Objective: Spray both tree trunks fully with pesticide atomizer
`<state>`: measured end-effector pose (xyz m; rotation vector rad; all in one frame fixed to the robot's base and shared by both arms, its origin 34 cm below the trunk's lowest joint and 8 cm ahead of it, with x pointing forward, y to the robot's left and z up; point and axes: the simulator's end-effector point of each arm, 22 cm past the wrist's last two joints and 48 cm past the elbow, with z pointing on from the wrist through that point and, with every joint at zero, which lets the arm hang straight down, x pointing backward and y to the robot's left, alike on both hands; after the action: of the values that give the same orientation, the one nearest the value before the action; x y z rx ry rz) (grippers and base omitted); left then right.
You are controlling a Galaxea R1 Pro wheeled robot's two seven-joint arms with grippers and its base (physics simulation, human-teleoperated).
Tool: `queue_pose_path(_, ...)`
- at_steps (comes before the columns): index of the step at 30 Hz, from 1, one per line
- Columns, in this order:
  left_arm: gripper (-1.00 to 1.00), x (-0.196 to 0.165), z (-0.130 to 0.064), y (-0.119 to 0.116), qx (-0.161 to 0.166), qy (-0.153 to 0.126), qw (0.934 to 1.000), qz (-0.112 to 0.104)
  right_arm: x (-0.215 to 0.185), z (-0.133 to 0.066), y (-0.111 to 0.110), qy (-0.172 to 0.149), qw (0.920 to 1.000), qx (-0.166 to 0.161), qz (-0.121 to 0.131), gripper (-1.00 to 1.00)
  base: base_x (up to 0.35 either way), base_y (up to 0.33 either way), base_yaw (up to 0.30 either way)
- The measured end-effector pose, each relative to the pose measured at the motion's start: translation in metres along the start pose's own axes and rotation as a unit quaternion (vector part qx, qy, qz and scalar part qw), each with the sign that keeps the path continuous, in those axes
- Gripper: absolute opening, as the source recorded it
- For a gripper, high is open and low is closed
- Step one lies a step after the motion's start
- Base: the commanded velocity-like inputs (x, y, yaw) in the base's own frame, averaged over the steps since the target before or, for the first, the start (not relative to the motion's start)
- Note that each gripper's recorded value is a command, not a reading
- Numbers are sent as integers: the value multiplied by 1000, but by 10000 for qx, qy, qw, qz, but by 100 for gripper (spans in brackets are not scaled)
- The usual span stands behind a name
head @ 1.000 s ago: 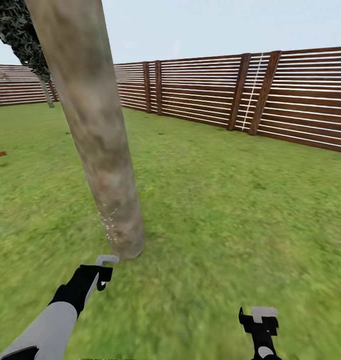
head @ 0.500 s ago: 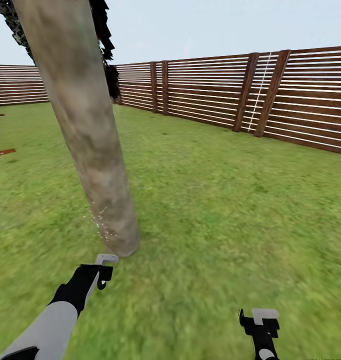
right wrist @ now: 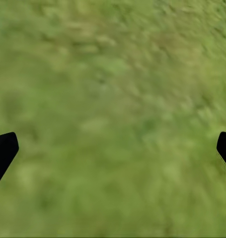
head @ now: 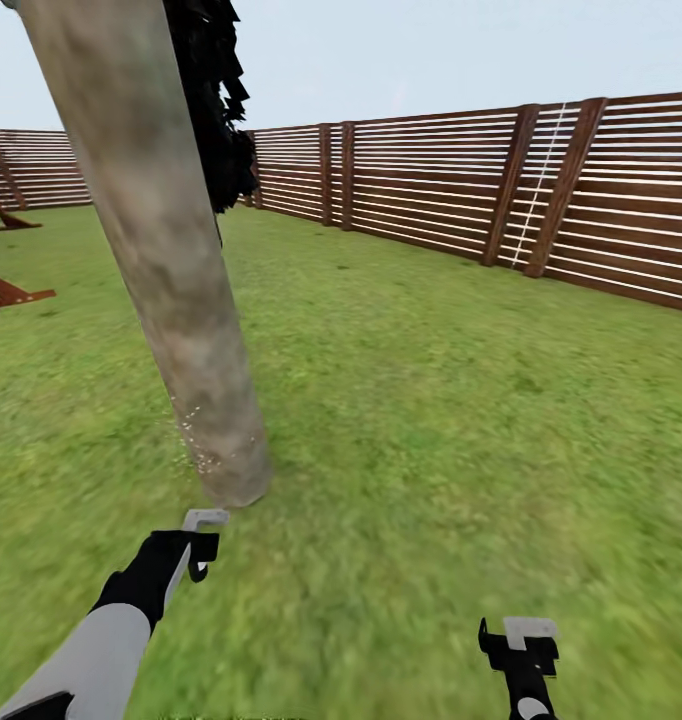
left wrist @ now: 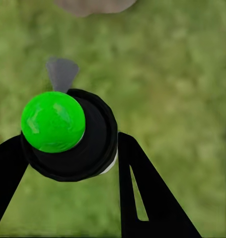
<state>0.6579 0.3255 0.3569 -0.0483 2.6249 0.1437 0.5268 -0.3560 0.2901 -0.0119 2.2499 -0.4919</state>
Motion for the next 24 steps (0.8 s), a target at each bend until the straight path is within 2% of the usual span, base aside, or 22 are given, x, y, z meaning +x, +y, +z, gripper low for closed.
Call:
queue_pose_path(4,-100,0,0,0,-1,-1,10000,-4,0,0,0,0,10000,0,0,100,97,-281,237)
queue_pose_path(16,-100,-1,0,0,0,-9,10000,12,0,0,0,0,10000,0,0,100,205,-273,21)
queue_pose_path(20,-100,-1,0,0,-2,-18,10000,12,0,0,0,0,10000,0,0,100,200,-267,243)
queue_pose_path(24,-100,-1,0,1,-9,-18,10000,12,0,0,0,0,10000,0,0,100,-33,-262,276)
